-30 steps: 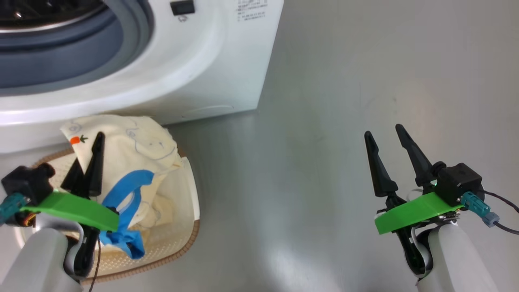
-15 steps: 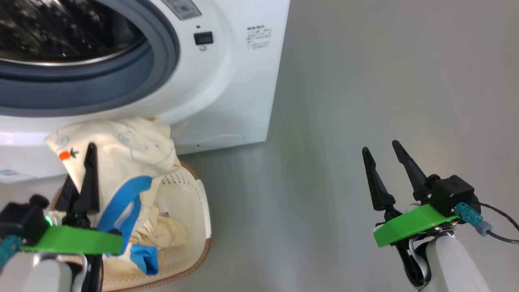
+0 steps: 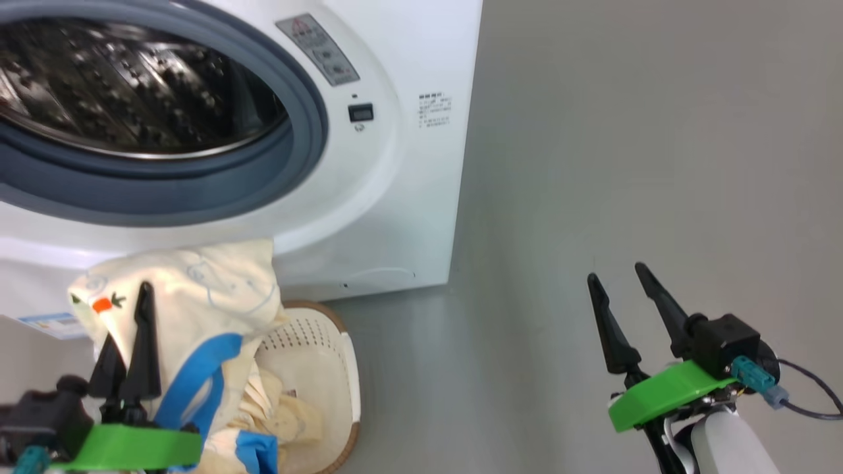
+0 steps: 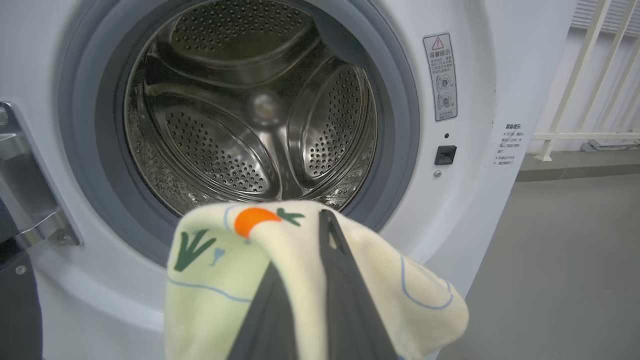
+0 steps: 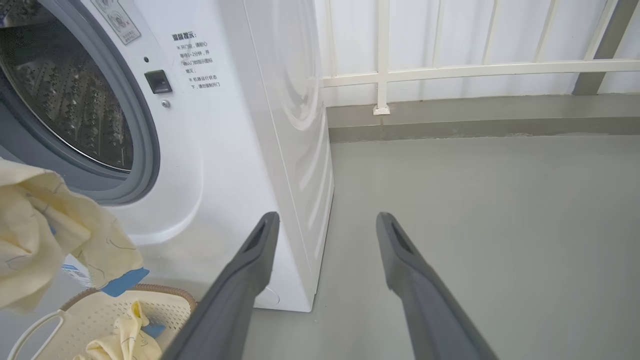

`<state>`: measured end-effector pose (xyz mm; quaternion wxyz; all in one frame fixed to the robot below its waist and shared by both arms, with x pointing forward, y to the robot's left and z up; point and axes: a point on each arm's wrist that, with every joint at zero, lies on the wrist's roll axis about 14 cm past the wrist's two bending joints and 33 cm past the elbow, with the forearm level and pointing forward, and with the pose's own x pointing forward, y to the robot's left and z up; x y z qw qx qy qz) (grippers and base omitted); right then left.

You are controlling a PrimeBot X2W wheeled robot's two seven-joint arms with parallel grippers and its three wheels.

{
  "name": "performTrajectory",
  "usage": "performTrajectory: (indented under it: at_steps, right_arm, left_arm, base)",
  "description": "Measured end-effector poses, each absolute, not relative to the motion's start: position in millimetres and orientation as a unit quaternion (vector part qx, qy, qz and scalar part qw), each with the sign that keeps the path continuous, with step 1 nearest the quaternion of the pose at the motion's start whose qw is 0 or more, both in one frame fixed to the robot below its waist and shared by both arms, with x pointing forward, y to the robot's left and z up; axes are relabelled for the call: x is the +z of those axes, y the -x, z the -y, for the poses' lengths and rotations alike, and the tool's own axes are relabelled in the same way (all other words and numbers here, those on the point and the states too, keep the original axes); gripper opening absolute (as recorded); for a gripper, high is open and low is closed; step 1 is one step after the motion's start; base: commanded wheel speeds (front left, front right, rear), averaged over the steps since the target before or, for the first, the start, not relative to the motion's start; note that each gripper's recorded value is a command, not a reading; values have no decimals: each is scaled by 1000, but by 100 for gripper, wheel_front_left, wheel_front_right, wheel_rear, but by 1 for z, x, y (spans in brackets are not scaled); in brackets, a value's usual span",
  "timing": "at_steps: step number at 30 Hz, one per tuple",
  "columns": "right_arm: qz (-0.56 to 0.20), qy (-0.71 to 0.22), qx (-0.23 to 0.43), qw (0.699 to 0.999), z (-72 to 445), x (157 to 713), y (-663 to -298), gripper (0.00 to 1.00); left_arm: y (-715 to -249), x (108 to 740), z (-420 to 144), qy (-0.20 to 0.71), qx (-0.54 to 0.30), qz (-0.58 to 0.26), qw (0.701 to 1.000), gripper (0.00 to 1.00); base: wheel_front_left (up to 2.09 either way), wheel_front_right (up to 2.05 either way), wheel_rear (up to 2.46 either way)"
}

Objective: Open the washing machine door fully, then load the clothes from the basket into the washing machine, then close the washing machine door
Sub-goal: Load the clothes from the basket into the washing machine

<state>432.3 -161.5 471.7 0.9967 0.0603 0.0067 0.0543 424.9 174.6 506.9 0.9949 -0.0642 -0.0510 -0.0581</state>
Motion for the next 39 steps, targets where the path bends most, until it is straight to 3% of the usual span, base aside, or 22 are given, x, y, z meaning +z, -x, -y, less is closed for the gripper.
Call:
performTrajectory:
  at_steps: [20, 39]
  right_arm:
    - [39, -51, 56, 996, 162, 509, -397, 100]
    - [29, -51, 45, 997, 169, 501, -389, 100]
  left_arm:
    - [-360, 530, -206, 34, -1, 78, 996, 0]
    - [-368, 526, -190, 43, -18, 73, 996, 0]
  base:
    - [0, 0, 0]
    - [0, 0, 0]
